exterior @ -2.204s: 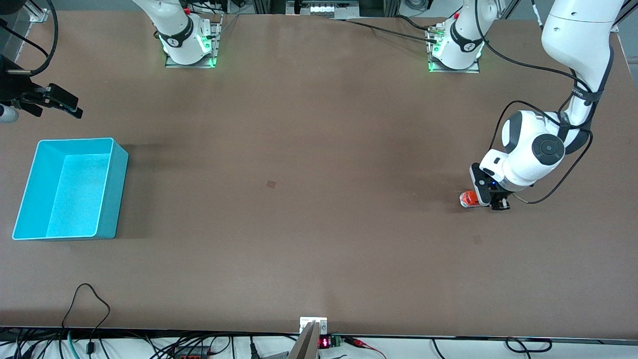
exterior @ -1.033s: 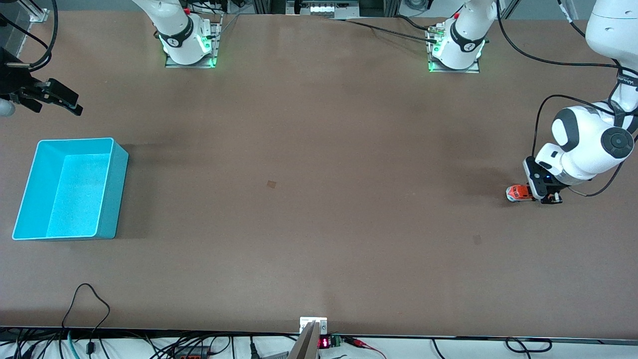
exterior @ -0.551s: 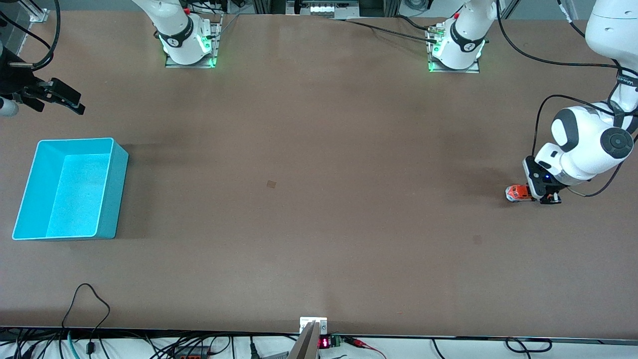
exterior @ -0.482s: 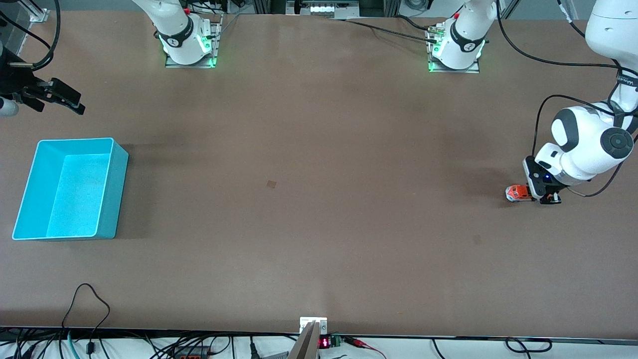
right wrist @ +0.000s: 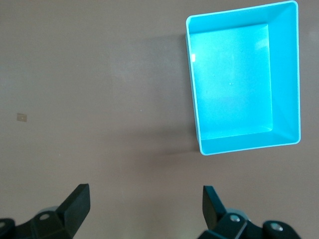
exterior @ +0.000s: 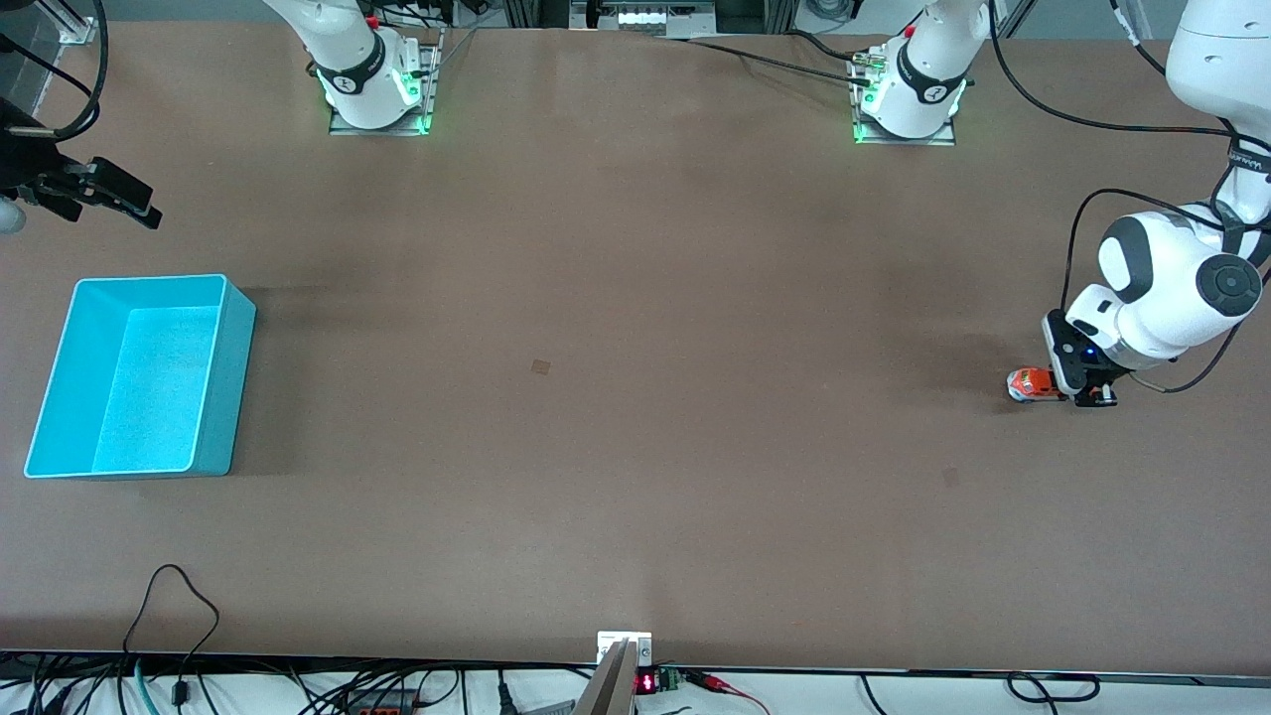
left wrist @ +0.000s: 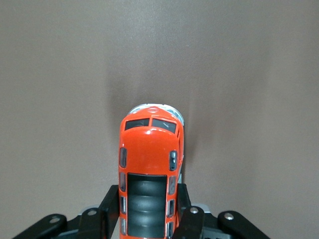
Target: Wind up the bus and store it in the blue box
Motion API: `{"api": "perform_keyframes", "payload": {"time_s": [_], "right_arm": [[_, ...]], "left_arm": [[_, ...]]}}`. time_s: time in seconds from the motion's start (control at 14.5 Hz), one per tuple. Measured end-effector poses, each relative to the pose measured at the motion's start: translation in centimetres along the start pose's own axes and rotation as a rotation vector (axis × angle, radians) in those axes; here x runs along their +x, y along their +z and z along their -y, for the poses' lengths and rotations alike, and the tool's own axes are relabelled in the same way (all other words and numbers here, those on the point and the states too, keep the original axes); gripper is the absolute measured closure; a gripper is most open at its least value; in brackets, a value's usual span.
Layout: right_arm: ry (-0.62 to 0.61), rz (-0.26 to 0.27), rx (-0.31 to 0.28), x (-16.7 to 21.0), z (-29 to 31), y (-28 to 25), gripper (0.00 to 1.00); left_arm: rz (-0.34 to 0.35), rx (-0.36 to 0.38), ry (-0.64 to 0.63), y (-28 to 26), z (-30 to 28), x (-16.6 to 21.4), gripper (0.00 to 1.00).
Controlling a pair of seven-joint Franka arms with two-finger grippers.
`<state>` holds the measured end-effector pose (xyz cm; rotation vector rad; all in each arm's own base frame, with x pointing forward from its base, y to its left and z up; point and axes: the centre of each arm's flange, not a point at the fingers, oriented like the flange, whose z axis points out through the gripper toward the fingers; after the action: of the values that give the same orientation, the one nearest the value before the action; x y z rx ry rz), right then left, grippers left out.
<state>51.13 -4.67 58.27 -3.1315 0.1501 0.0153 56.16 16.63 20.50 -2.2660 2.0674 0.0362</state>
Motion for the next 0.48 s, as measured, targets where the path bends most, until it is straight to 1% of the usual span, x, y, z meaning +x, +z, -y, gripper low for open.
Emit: {"api": "perform_keyframes", "payload": {"time_s": [0.28, 0.48], "right_arm": [[0.000, 0.018, 0.000, -0.03, 0.00, 0.36, 0.00], [0.000, 0.020, 0.000, 0.02, 0.00, 0.47, 0.00]], "left_arm": [[0.000, 0.000, -0.001, 0.00, 0.00, -0.02, 0.50], [0.000, 0.000, -0.004, 0.00, 0.00, -0.03, 0.50]]}}
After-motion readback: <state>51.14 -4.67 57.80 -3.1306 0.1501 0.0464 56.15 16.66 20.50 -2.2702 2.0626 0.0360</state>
